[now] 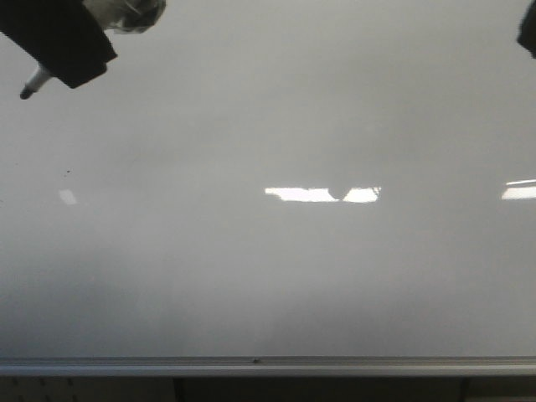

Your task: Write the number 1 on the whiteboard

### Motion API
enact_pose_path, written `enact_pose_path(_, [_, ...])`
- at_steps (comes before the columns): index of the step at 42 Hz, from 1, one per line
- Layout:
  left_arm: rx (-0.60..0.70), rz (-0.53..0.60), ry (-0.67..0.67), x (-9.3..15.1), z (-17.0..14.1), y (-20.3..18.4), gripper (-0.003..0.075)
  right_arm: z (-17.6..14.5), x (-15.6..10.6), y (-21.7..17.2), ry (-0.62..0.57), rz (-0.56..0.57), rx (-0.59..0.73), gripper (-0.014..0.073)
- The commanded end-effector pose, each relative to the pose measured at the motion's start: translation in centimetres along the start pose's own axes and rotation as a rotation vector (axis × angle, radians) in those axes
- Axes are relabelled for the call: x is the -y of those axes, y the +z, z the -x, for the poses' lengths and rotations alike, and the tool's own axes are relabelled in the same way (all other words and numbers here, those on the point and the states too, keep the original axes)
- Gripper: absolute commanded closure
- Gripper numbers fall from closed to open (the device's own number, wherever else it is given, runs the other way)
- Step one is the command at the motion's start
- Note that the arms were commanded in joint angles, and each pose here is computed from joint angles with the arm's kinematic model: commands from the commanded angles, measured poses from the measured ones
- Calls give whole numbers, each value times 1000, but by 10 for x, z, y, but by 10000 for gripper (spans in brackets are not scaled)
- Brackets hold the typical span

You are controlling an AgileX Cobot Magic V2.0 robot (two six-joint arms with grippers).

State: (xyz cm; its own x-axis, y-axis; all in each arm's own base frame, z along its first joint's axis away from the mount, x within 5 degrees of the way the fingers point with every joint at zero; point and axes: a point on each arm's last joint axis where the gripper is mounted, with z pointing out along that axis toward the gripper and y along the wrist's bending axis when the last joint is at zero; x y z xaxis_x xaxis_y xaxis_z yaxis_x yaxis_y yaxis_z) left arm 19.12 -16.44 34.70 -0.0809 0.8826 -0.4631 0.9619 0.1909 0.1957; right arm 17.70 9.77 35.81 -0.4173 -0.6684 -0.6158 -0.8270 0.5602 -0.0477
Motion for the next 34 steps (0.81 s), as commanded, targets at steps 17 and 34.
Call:
enact_pose_path(17, [73,-19,92,15,28,6,741,86,-49,10,-406,189,149,145])
enact_pose_path(34, [75,-18,92,15,28,6,741,96,-53,30,-417,192,166,292])
